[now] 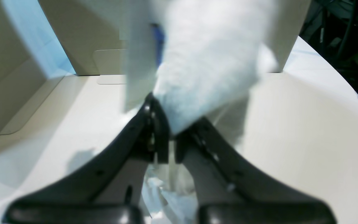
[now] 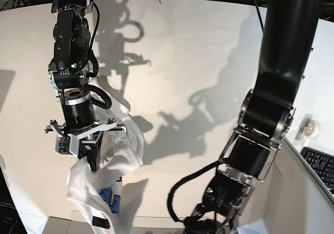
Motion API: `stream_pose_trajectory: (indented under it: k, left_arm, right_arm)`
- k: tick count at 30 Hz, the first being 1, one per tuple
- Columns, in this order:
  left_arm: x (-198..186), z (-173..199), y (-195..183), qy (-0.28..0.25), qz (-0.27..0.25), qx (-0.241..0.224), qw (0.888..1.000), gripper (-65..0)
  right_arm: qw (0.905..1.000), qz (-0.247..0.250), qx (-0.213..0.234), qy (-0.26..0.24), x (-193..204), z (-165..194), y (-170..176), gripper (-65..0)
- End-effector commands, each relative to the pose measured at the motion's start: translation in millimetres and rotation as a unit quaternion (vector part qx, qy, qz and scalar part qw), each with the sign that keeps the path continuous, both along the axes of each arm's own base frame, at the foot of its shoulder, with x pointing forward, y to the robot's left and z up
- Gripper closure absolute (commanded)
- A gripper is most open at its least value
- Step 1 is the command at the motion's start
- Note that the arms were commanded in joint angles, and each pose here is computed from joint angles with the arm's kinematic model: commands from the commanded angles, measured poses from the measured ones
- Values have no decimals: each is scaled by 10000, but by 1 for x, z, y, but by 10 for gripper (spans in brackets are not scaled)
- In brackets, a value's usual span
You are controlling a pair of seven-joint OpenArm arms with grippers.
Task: Layout the t-shirt on the table in an organized manner, then fold the t-shirt properly
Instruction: 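Grasp the hanging t-shirt with the right gripper beside the left gripper, then raise the t-shirt high with both grippers to let it hang open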
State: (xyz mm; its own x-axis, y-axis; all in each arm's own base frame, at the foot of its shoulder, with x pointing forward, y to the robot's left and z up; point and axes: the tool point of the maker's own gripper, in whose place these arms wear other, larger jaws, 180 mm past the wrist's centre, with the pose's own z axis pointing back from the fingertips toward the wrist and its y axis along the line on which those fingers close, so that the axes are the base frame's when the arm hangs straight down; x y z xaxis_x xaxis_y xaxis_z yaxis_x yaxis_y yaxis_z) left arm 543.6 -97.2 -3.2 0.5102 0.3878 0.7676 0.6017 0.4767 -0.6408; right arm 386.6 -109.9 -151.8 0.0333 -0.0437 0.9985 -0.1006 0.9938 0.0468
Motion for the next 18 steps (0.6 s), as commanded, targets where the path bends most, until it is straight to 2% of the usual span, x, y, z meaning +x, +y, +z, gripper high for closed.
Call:
stream_pose_trajectory:
  k: [1, 5, 11, 18]
  left_arm:
    - [2, 38, 13, -385, 113, -184, 9990, 0]
    - [16, 34, 52, -392, 462, -69, 9981, 0]
    - [32, 30, 124, -405, 1084, 131, 9932, 0]
    - [30, 42, 216, -675, 1804, 477, 9801, 0]
  right_arm:
    - [9992, 93, -3, -399, 1, 24, 6, 0]
    - [9980, 295, 11, -551, 4, 36, 22, 0]
    - [9953, 657, 313, -639, 14, 63, 59, 0]
    - [9881, 1158, 675, -754, 33, 91, 114, 0]
